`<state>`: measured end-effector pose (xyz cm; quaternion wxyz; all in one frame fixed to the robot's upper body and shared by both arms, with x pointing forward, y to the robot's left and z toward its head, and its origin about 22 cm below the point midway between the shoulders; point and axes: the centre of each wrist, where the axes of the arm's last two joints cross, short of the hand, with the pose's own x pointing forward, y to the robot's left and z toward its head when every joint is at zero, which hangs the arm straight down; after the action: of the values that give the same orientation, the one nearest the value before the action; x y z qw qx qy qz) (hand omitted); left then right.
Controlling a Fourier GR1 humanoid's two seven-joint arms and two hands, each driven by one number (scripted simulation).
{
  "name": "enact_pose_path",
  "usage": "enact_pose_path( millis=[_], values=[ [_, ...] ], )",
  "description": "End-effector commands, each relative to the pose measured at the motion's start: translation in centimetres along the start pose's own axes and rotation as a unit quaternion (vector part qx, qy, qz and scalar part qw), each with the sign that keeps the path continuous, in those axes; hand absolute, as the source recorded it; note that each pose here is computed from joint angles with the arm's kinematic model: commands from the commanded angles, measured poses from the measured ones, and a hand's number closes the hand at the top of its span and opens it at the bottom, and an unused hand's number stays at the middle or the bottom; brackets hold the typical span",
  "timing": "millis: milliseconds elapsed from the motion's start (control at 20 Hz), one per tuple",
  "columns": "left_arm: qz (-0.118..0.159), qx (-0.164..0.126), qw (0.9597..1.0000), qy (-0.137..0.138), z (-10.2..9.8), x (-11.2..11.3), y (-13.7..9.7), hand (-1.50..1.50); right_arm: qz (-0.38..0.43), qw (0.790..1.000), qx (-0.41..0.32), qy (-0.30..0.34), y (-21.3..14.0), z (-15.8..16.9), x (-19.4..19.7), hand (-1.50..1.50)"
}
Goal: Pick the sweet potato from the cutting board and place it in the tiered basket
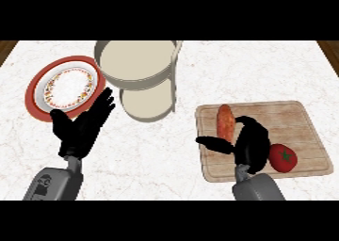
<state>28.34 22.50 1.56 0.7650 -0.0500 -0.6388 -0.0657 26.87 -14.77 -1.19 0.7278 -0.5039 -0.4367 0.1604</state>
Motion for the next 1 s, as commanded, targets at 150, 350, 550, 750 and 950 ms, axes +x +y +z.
enact_pose_path(
  millis=[150, 350, 550, 750, 950],
  values=[
    [-0.004, -0.004, 1.0, -0.001, 0.3, 0.4, -0.2, 0.0, 0.021, 1.0, -0.014, -0.011, 0.9, -0.3, 0.7, 1.5],
    [-0.001, -0.009, 1.0, 0.003, -0.5, 2.3, -0.1, 0.0, -0.02, 0.998, -0.046, -0.026, 0.4, -0.4, 2.1, 1.5],
    [-0.007, 0.004, 1.0, 0.001, 1.0, 0.1, -1.4, 0.0, -0.054, 0.997, -0.062, 0.005, 0.8, 4.5, 3.0, 1.5],
    [-0.004, -0.008, 1.0, 0.0, 0.3, 0.9, -0.8, 0.0, 0.01, 0.99, -0.008, 0.142, 2.5, 4.9, 0.5, 1.5],
    [-0.005, -0.004, 1.0, 0.008, 0.5, 0.4, -0.4, 0.0, -0.007, 0.99, -0.015, 0.143, 1.7, 5.5, 0.8, 1.5]
  ],
)
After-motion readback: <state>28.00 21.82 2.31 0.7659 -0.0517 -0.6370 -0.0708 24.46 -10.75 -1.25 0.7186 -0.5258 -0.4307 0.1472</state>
